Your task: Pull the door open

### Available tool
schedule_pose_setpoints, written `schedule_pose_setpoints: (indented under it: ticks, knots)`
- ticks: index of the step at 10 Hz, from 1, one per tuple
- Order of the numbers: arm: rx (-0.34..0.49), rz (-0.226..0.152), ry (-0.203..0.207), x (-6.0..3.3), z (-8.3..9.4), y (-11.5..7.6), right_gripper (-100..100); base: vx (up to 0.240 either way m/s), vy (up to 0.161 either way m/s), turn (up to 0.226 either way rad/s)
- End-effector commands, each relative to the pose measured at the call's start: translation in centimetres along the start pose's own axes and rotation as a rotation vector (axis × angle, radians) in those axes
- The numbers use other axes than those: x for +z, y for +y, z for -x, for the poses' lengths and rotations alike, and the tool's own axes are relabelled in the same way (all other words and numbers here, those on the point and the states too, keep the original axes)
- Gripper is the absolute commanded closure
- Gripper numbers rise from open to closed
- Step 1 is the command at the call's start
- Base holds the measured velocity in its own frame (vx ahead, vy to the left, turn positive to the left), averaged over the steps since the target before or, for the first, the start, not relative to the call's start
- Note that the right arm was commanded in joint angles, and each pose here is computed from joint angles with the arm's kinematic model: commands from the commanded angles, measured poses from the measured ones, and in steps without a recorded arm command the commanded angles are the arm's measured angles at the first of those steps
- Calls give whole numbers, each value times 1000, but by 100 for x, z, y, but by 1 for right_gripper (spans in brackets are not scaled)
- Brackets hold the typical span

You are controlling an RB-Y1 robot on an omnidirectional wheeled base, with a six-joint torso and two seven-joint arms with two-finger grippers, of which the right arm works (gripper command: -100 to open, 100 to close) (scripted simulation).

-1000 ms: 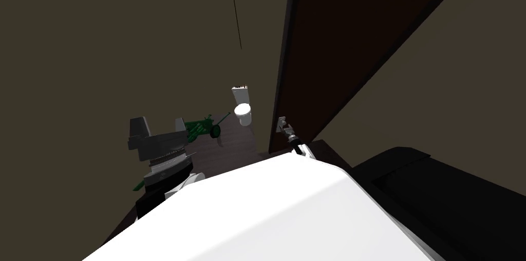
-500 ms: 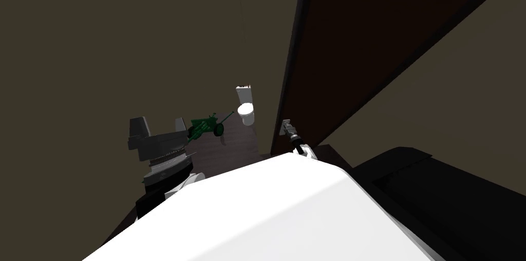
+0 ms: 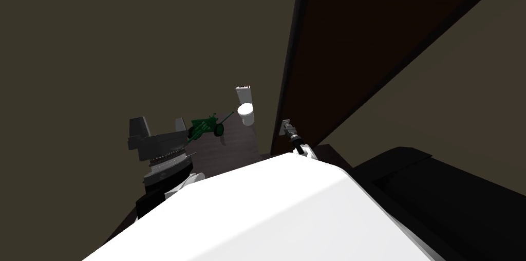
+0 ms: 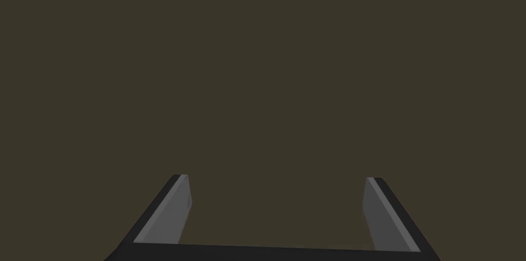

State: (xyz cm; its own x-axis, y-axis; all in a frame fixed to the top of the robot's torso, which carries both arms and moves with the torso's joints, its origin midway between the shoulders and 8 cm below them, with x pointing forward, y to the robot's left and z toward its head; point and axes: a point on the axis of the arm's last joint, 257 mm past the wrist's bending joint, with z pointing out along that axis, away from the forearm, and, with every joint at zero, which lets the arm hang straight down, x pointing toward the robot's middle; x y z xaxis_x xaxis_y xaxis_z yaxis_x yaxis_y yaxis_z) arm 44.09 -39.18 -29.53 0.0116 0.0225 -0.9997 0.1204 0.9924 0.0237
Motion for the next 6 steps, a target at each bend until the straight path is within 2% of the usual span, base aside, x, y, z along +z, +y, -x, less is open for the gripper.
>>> schedule_pose_setpoints:
  ticks: [1,6]
  knots:
    - [46,0,-6,13,15,7,100,-24,-11,27]
    - [218,0,-25,61,66,35,100,-51,-18,37]
